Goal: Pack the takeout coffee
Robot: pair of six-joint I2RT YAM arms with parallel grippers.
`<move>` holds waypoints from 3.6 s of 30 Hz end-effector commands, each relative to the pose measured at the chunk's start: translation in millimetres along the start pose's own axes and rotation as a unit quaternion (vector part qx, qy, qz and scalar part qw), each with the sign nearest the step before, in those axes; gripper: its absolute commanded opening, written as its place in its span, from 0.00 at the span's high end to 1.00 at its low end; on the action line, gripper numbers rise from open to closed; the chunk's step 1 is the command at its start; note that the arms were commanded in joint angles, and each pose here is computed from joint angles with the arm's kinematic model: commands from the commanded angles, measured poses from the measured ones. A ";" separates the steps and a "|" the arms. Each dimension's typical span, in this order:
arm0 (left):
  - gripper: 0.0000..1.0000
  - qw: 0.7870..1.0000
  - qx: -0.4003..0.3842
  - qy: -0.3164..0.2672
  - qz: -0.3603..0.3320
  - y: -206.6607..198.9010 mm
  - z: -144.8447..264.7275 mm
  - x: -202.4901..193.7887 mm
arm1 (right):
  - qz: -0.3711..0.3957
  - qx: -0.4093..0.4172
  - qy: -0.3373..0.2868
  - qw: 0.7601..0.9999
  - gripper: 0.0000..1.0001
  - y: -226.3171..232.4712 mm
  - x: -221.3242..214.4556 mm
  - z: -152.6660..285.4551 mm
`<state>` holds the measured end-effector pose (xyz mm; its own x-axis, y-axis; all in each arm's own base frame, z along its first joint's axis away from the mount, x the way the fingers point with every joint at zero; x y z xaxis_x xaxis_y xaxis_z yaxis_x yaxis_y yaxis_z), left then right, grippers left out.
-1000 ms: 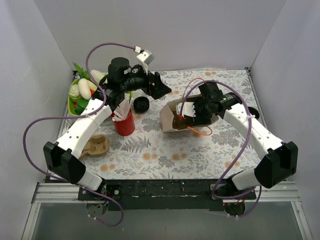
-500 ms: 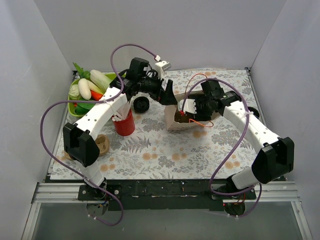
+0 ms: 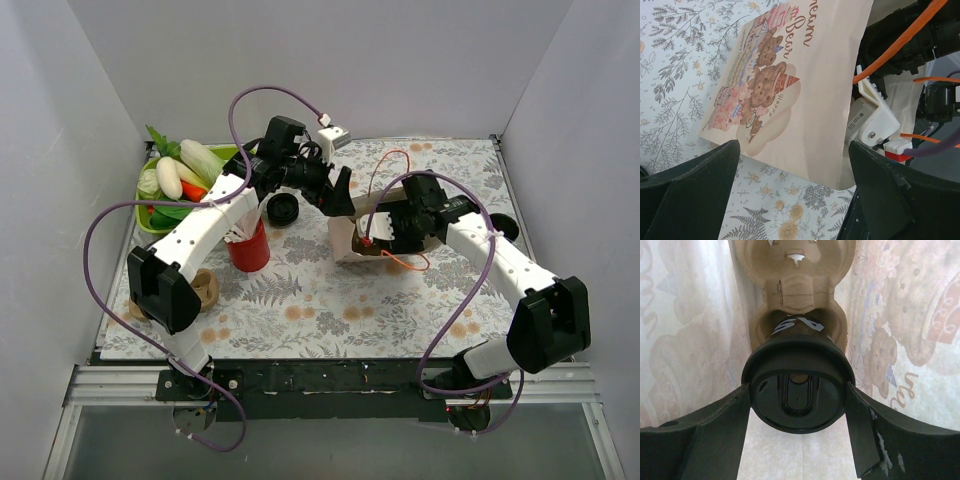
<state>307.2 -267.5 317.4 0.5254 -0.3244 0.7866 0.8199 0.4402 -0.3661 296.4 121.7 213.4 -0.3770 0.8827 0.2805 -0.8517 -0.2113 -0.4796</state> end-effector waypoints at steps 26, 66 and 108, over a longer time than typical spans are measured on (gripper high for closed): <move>0.02 0.971 0.098 -0.216 -0.024 50.5 -7.0 81.0 | 0.097 -0.077 -0.028 0.992 0.99 13.1 6.9 9.1; 0.07 0.988 -0.058 0.004 0.142 165.8 -178.8 -58.3 | 0.106 -0.048 -0.067 0.991 0.99 -32.1 1.0 -32.3; 0.02 0.972 0.121 -0.188 0.077 116.9 -28.7 67.8 | 0.065 0.298 0.066 0.950 0.99 -8.7 -4.9 -40.0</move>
<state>465.1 -271.8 270.0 0.5597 0.0444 0.8275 0.6074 0.6573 -0.4461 365.6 158.9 203.4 -0.5577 0.8097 0.1826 -0.8253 -0.5175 -0.2261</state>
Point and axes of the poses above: each gripper's point midway between its finger pads, its own z axis back along the fingers, its own y axis along the line the jaws close on, x = y × z, the point moved 8 cm from there along z, back along the fingers, and after that the axes turned 1 degree about z, right-handed, at the moved point
